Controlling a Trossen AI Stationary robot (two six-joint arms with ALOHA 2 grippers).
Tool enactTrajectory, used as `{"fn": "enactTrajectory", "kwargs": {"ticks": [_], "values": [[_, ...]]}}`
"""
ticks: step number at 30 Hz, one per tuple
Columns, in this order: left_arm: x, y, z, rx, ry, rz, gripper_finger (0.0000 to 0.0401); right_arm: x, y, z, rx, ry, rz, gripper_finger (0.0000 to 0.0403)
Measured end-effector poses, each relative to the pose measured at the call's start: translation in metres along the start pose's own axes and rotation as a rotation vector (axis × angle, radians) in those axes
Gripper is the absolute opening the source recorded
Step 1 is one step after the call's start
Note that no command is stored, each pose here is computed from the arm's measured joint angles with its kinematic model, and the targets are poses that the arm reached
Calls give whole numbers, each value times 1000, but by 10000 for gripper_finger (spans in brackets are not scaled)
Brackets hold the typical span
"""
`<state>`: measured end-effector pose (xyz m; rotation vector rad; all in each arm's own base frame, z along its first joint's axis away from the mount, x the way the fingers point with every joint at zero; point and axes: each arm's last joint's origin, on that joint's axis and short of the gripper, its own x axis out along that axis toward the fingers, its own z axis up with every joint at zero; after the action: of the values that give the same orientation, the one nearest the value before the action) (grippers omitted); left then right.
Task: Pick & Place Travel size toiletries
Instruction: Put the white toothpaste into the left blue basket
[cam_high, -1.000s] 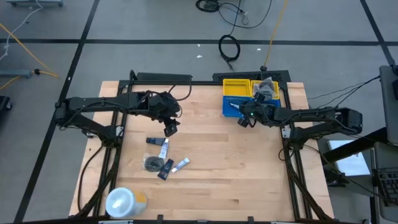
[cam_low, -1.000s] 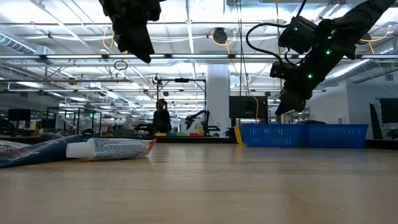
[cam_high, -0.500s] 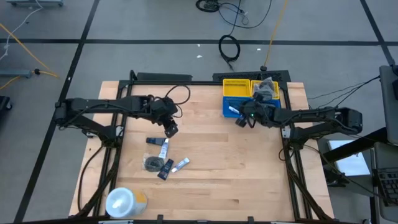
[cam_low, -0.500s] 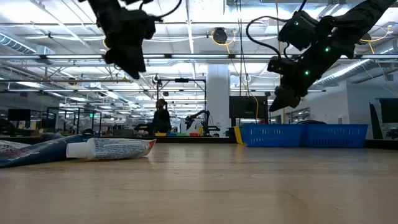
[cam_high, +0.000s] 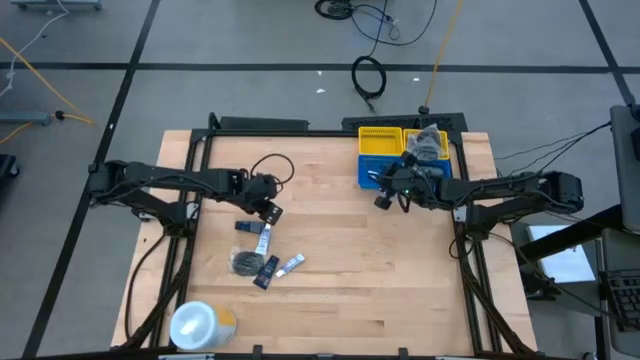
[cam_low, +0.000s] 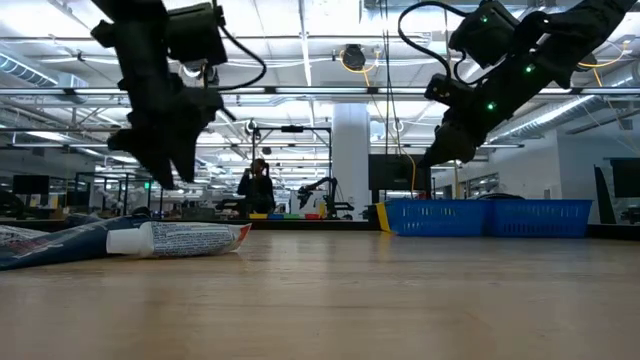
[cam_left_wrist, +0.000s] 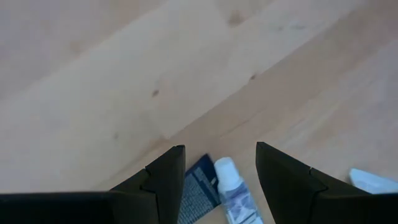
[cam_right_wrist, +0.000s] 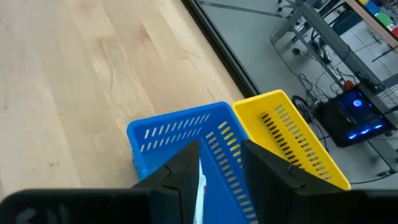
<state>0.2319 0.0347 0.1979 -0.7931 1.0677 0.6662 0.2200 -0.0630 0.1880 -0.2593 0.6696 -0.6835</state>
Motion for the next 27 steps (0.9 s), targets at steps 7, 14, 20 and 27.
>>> {"fn": "enactTrajectory", "kwargs": {"ticks": [7, 14, 20, 27], "values": [[14, -5, -16, -37, 47, 24, 191, 0, 0, 0, -2, 2, -2, 114], [37, -14, -23, -39, 110, 62, 191, 0, 0, 0, -3, 3, -2, 114], [52, -15, -25, -63, 149, 90, 191, 0, 0, -1, -5, 5, -1, 114], [61, -16, -25, -63, 179, 94, 181, 0, 0, -1, -5, 6, -1, 114]]}}
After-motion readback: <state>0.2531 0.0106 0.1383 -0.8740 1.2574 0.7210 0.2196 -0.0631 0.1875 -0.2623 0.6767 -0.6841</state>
